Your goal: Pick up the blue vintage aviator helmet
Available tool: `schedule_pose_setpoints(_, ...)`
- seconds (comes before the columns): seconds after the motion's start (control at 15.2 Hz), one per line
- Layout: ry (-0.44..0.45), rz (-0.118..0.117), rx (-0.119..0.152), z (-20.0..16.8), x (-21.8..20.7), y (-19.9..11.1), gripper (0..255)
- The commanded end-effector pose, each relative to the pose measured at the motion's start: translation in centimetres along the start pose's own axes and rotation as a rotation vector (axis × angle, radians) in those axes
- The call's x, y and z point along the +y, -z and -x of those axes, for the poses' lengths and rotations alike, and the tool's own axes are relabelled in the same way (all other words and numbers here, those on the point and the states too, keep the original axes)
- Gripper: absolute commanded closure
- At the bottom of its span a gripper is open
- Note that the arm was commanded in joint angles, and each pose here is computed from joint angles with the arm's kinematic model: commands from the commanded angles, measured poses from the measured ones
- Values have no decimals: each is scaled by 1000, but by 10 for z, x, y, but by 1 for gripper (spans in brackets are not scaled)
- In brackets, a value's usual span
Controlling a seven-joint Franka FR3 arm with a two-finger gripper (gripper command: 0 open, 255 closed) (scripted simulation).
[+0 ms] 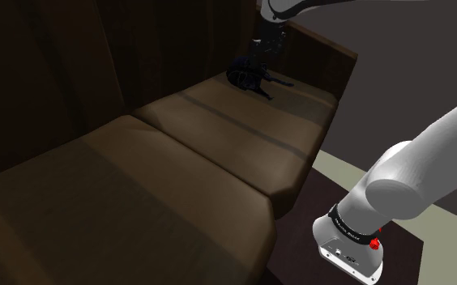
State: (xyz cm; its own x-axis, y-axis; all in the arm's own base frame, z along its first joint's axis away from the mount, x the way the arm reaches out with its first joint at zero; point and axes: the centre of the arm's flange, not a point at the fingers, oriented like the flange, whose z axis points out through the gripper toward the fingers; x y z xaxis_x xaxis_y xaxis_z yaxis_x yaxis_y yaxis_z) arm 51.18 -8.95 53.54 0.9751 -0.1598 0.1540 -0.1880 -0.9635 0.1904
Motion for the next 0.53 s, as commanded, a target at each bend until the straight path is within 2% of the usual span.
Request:
schedule_pose_setpoints(0.0,0,1,1,-1,0,-10,0)
schedule_pose_setpoints(0.26,0,1,1,3,-5,-33,0)
schedule_pose_setpoints(0.4,0,1,1,3,-5,-33,0)
schedule_pose_setpoints(0.46,0,1,1,3,-5,-33,255)
